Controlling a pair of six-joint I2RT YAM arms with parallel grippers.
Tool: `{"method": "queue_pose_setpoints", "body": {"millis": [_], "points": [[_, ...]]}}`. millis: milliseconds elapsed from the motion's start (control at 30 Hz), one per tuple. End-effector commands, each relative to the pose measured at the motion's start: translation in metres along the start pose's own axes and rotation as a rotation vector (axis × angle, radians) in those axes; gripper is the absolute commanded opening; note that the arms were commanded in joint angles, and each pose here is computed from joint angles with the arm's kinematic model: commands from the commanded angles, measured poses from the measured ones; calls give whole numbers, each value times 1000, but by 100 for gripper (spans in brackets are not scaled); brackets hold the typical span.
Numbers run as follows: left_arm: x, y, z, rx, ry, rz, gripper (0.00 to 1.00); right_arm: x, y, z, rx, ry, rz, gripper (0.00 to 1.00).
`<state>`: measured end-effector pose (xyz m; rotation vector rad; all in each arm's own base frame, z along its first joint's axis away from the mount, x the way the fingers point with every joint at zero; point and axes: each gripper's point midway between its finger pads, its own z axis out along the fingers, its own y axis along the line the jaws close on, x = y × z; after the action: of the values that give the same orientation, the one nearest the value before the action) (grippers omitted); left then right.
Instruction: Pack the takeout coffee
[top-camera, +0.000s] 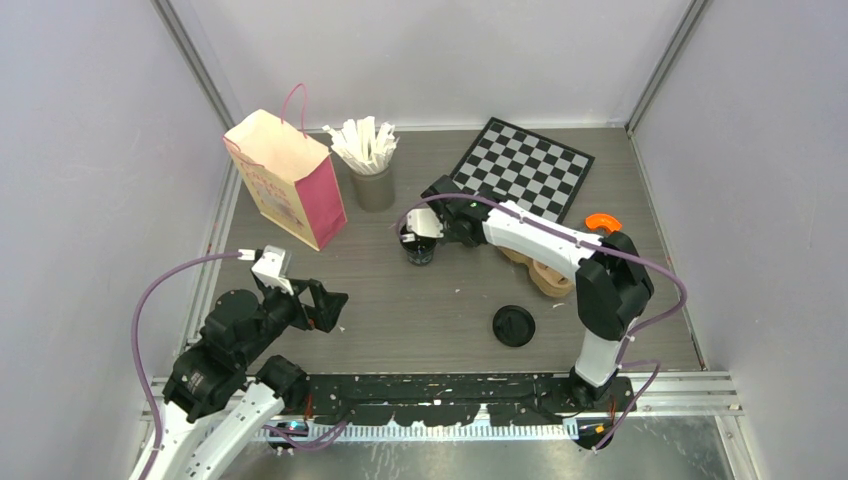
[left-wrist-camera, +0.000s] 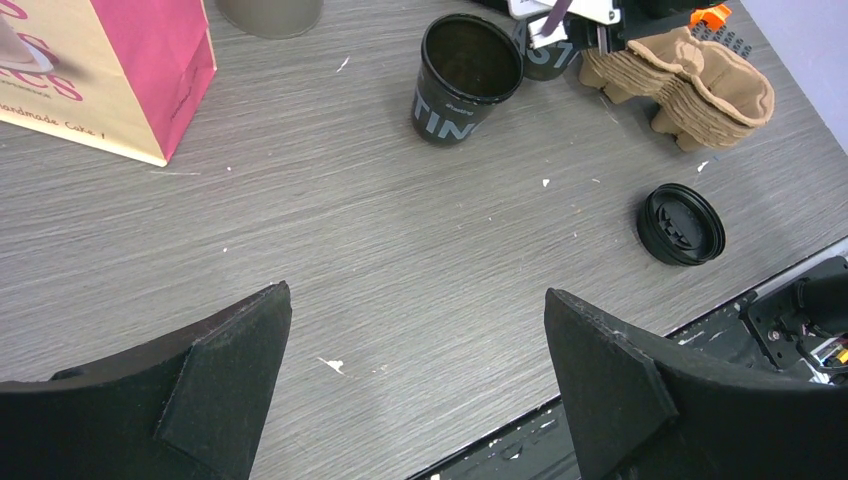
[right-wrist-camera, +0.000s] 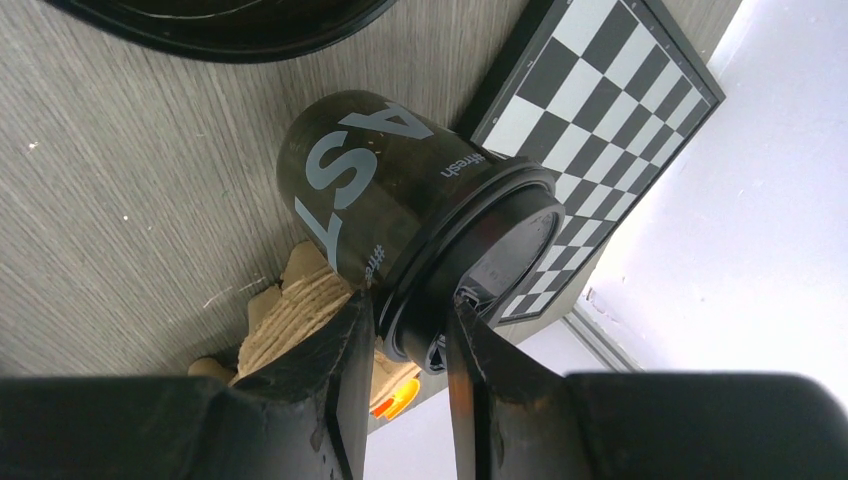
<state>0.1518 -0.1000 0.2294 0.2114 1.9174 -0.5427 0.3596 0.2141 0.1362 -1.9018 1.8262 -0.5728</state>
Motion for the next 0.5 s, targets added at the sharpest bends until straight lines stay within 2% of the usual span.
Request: {"method": "queue_pose_setpoints", "body": {"millis": [0,133,300,467], "points": [[-5,0,0,6,-25,21,100,2,-6,10,29,21,3,34],[-4,1,0,-3,-25,21,100,4,-5,13,29,27,9,38],[-5,4,-1,-16,-28,19,100,5,-2,14,25,24,19,51],[-4,4,0,-19,-24,20,100,4,-2,6,32,-10,34,57]]}}
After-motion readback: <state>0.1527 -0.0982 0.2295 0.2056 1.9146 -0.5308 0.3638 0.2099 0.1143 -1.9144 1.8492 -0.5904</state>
